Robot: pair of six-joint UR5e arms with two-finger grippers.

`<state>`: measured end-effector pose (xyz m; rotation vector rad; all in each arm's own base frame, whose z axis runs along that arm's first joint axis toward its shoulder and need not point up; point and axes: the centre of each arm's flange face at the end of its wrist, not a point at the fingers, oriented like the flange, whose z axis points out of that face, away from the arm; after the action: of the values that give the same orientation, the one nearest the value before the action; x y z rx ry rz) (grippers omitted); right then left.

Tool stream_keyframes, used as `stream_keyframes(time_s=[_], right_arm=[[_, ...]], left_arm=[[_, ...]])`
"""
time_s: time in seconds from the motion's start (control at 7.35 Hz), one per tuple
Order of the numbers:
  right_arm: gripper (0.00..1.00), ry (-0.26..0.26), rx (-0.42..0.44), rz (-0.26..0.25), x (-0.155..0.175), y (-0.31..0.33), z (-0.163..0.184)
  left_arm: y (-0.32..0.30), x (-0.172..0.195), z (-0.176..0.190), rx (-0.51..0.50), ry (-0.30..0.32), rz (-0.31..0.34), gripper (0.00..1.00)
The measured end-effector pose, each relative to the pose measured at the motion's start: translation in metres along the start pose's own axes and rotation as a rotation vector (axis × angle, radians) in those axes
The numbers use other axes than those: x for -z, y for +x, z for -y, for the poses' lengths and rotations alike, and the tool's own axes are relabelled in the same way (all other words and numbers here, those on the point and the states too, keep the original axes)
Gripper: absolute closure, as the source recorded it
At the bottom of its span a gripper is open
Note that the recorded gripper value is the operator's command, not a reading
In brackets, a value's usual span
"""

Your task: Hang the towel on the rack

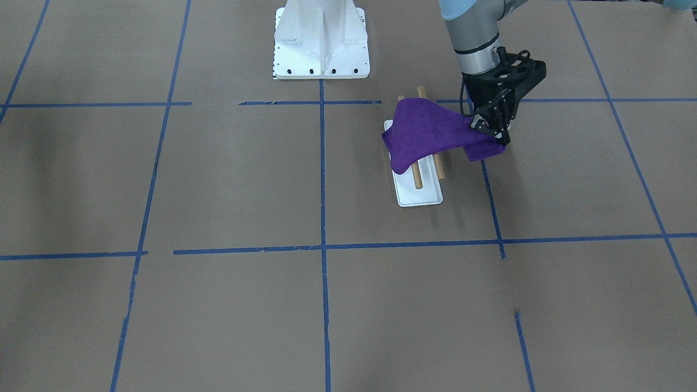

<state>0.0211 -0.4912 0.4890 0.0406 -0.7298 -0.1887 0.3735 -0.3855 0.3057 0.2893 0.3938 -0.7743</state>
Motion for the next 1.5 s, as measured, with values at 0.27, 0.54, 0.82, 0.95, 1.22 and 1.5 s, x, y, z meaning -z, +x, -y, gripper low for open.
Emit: stream_keyframes(time_s=[0.27,0.54,0.82,0.95,1.22,1.5], right_arm=[[0.0,0.002,0.003,0.0,0.0,0.0,0.0],[0.0,0.004,0.006,0.001,0.002,-0.002,0.001],[0.0,0.006,0.006,0.001,0.003,-0.002,0.001],[0.0,0.005,0.001,0.001,0.002,-0.001,0.001],[0.0,0.003,-0.026,0.005,0.001,0.008,-0.004],[0.0,-0.011,-0.072,0.025,-0.007,0.027,-0.015]], left_arm=[[-0.001,-0.01,-0.002,-0.042,0.006,0.015,0.0],[-0.002,-0.01,0.001,-0.117,0.004,0.016,0.0],[-0.005,-0.008,0.031,-0.245,-0.028,0.016,0.0],[-0.008,-0.008,0.056,-0.331,-0.078,0.011,0.0],[-0.016,-0.01,0.106,-0.492,-0.151,-0.03,0.0],[-0.024,-0.019,0.149,-0.604,-0.245,-0.119,0.0]])
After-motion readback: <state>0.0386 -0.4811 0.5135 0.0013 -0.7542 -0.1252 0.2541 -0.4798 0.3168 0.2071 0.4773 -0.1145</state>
